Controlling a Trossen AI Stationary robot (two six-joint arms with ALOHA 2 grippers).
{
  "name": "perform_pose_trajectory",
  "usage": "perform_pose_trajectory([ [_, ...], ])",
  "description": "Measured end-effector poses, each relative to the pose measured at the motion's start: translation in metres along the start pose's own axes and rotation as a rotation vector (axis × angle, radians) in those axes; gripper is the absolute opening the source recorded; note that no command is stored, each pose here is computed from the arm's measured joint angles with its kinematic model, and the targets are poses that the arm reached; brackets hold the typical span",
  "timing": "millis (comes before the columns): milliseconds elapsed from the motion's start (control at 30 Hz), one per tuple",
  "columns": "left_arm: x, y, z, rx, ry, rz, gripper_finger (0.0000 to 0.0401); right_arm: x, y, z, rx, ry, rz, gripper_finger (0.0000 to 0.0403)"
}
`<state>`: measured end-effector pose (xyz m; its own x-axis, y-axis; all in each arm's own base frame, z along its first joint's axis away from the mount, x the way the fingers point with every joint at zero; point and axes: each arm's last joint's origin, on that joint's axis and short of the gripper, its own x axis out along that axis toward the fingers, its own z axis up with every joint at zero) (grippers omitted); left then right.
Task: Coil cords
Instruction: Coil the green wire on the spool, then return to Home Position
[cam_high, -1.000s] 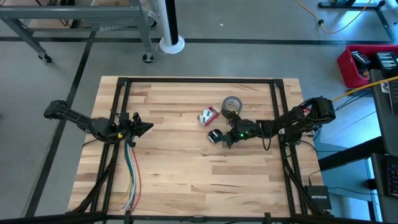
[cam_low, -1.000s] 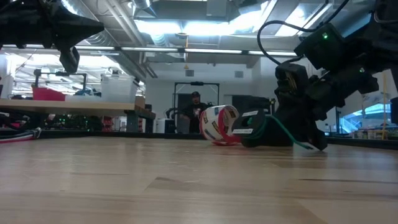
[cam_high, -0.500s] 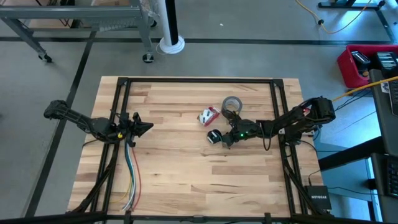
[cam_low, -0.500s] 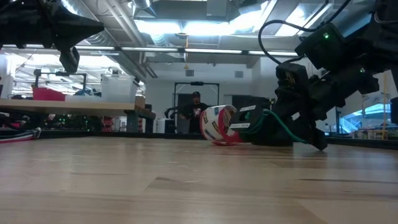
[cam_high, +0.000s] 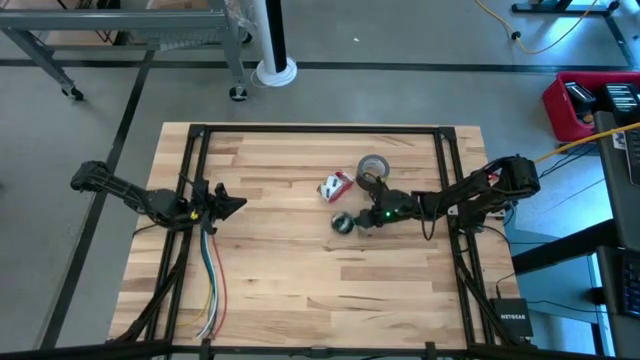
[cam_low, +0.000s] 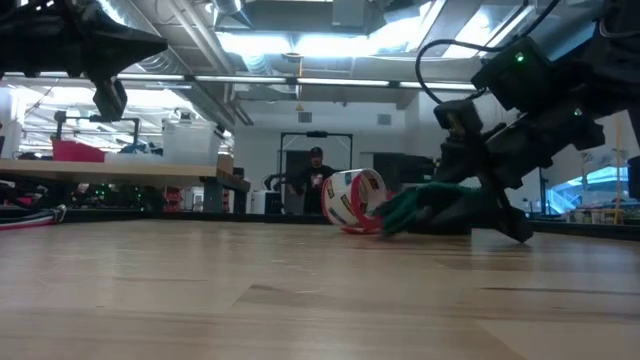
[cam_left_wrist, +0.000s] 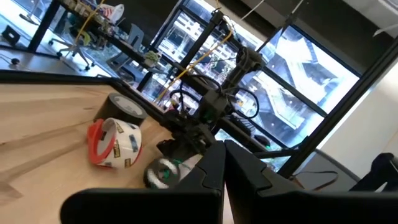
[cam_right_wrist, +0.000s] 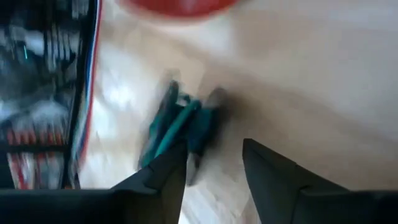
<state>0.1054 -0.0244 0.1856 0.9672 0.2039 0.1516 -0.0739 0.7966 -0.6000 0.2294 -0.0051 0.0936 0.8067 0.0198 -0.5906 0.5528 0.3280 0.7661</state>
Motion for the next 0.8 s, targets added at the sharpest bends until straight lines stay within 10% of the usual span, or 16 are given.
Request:
perform_pose_trajectory([
  [800,0.0000,0.0000,0.0000,-0.063,0.000,0.000,0.0000,0.0018,0.0014,-0.0015,-0.149,0.063,-0.010,0.0147],
])
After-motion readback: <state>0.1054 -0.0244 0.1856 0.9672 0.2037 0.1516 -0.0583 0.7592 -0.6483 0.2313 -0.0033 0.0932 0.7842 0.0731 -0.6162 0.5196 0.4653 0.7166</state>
